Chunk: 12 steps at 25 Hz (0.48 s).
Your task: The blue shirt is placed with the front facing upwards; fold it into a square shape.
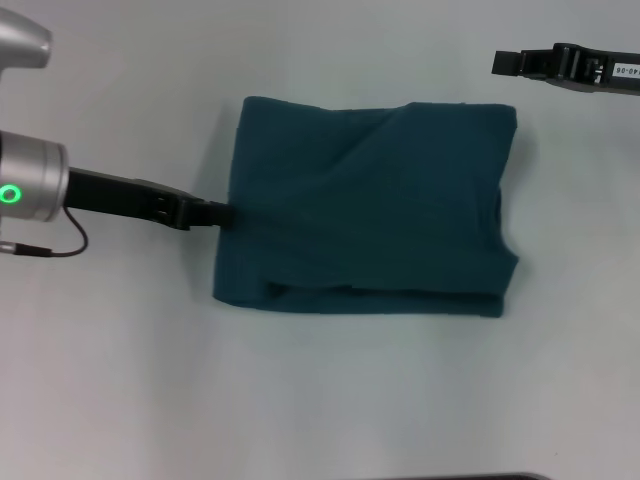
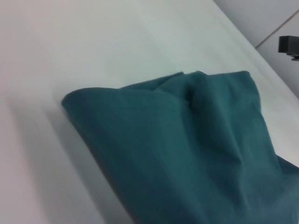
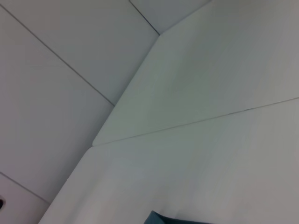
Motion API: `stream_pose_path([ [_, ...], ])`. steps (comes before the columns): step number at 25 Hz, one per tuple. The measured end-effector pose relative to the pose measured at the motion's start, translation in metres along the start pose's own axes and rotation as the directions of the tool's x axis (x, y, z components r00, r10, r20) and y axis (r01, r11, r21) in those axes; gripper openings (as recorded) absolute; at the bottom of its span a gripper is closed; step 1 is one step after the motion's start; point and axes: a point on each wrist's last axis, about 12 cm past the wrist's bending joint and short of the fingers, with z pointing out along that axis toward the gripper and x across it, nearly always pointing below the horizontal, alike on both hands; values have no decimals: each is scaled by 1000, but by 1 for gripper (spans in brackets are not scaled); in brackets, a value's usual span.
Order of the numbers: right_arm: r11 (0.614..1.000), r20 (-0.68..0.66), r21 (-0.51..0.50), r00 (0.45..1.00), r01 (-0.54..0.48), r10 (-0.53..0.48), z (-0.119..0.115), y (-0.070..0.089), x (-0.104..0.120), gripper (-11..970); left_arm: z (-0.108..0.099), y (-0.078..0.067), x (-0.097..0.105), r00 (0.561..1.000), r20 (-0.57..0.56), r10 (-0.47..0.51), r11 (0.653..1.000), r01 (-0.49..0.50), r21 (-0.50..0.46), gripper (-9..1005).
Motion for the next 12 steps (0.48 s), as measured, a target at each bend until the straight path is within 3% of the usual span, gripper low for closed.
stream_pose_path([
  [12,1000,1,0,1000,3,-3,1,1,-2,73,-11,8,3,1000,16,-21,999,21,-31,14],
])
